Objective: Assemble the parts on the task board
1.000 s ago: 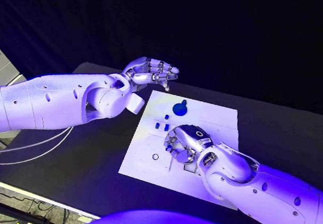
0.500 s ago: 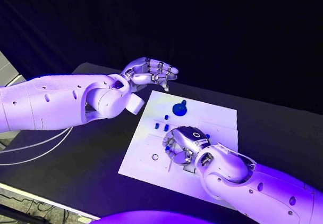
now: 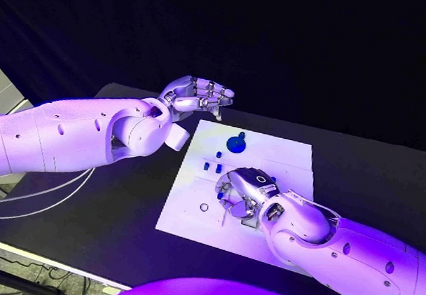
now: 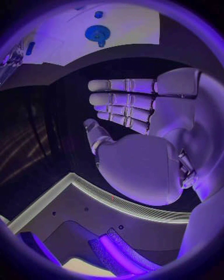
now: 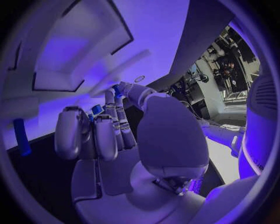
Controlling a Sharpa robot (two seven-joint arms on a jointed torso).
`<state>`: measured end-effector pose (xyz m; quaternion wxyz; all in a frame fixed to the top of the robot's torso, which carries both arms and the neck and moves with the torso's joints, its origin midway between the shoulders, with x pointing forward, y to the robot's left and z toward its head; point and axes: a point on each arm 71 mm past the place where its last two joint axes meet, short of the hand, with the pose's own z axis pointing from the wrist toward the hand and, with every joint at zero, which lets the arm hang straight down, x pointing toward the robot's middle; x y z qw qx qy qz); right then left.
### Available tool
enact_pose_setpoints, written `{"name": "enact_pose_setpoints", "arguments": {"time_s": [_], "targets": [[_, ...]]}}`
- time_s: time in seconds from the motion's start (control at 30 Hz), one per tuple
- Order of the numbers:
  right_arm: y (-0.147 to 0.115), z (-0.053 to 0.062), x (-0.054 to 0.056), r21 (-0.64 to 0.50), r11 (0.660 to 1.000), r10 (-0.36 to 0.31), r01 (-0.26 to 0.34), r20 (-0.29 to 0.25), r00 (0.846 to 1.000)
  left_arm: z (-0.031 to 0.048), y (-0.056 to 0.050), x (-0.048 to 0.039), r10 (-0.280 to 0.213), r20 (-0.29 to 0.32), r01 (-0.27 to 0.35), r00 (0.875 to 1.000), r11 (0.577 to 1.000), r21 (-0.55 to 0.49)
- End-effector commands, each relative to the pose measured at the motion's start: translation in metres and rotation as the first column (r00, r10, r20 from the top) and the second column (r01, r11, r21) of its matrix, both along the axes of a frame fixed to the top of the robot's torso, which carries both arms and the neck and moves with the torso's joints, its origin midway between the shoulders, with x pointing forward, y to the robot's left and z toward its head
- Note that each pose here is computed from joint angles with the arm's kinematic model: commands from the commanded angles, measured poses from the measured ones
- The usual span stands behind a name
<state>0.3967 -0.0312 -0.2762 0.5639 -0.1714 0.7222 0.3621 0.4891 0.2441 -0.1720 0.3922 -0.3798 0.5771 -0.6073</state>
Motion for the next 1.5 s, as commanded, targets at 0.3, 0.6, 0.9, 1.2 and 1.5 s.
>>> {"name": "enact_pose_setpoints", "arguments": {"time_s": [0.3, 0.6, 0.9, 1.2, 1.5], "targets": [[-0.037, 0.024, 0.0, 0.112, 0.992, -0.056, 0.053, 0.024, 0.998, 0.001, 0.001, 0.0, -0.007, 0.002, 0.007, 1.0, 1.0, -0.009], [-0.088, 0.056, 0.024, 0.087, 0.987, -0.132, 0.135, -0.05, 0.99, 0.0003, 0.003, 0.0004, -0.005, -0.001, 0.005, 1.0, 1.0, -0.007], [-0.116, 0.06, 0.045, -0.016, 0.984, -0.178, 0.177, -0.045, 0.983, -0.0001, 0.002, 0.0001, -0.009, 0.001, 0.009, 1.0, 1.0, -0.007], [-0.114, 0.052, 0.053, -0.119, 0.98, -0.169, 0.162, -0.05, 0.984, -0.0003, 0.003, -0.0002, -0.01, 0.001, 0.01, 1.0, 1.0, -0.005], [-0.107, 0.048, 0.056, -0.122, 0.979, -0.168, 0.161, -0.045, 0.985, -0.0007, 0.004, -0.0003, -0.011, -0.001, 0.011, 1.0, 1.0, -0.002]]}}
